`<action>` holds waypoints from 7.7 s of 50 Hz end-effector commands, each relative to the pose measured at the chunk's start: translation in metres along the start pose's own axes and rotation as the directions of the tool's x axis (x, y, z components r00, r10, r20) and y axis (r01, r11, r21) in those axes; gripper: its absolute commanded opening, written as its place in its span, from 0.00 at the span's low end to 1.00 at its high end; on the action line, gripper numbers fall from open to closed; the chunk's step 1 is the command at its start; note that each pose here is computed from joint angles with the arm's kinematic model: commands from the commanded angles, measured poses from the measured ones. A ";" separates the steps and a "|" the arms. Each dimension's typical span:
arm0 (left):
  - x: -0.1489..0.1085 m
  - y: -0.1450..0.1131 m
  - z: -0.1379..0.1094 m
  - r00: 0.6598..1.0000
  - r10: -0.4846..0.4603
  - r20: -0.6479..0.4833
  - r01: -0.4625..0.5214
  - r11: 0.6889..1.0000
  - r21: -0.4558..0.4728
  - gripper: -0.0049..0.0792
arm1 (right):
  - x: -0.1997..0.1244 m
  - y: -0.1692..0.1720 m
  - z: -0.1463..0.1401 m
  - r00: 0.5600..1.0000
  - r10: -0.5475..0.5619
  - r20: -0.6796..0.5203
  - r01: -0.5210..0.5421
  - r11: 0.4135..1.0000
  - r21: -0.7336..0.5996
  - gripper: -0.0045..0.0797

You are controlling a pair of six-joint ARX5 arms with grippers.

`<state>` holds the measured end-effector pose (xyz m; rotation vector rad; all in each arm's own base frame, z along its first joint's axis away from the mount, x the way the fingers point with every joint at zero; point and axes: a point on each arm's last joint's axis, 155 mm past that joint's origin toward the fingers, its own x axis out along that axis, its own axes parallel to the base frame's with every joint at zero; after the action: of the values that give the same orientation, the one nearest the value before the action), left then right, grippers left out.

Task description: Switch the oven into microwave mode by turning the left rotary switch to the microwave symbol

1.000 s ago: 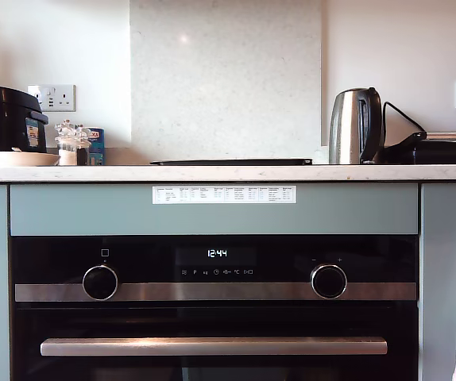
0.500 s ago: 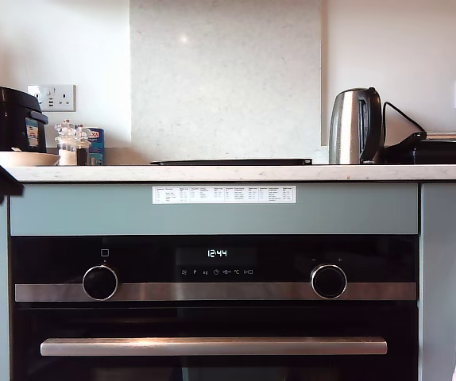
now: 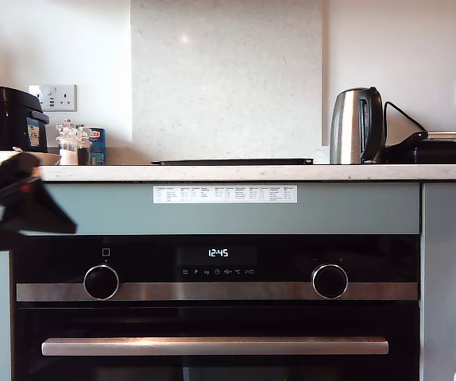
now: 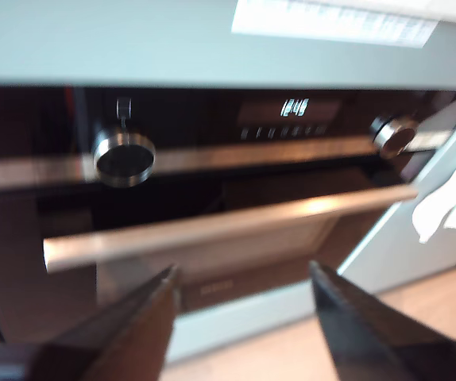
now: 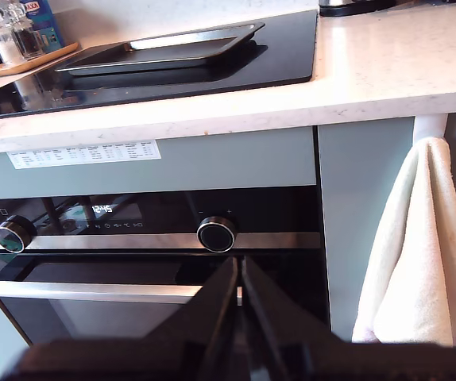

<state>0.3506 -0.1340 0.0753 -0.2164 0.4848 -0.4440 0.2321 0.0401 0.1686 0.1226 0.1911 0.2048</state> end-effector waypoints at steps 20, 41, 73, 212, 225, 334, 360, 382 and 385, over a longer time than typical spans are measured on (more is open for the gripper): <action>0.060 0.027 0.011 0.986 0.146 0.079 -0.137 0.985 -0.100 0.78 | 0.003 -0.001 -0.006 1.000 -0.004 -0.018 0.004 1.000 0.004 0.04; 0.098 0.040 0.008 0.976 0.151 0.159 -0.138 0.986 -0.091 0.78 | 0.003 -0.006 -0.006 0.999 -0.027 -0.016 0.027 1.000 0.001 0.04; 0.125 0.071 0.003 0.942 0.295 0.162 -0.279 0.954 -0.112 0.78 | 0.002 -0.014 -0.007 0.997 -0.073 -0.019 0.073 0.997 0.002 0.04; 0.157 0.096 -0.028 0.917 0.389 -0.085 -0.375 0.915 0.146 0.37 | 0.010 0.049 -0.054 0.936 0.256 -0.241 -0.247 0.967 0.064 0.04; 0.156 0.097 -0.032 0.914 0.393 -0.103 -0.356 0.896 0.265 0.37 | 0.010 0.050 -0.054 0.936 0.256 -0.241 -0.248 0.967 0.064 0.04; 0.167 0.043 0.026 0.992 0.100 0.077 -0.075 0.959 -0.275 0.59 | 0.010 0.050 -0.053 0.937 0.256 -0.237 -0.248 0.967 0.063 0.04; 0.161 0.048 0.018 0.991 0.130 -0.003 -0.126 0.949 -0.288 0.59 | 0.010 0.050 -0.053 0.937 0.256 -0.238 -0.248 0.967 0.064 0.04; 0.159 0.027 0.028 0.998 0.067 0.011 -0.062 0.959 -0.277 0.55 | 0.010 0.050 -0.054 0.936 0.257 -0.241 -0.247 0.967 0.069 0.04; 0.158 0.026 0.032 0.998 0.066 0.020 -0.058 0.960 -0.276 0.55 | 0.010 0.050 -0.054 0.936 0.257 -0.241 -0.247 0.966 0.069 0.04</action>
<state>0.4916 -0.1760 0.0048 -0.4644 0.5885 -0.2871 0.2216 0.0947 0.1263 0.1563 0.4174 0.4702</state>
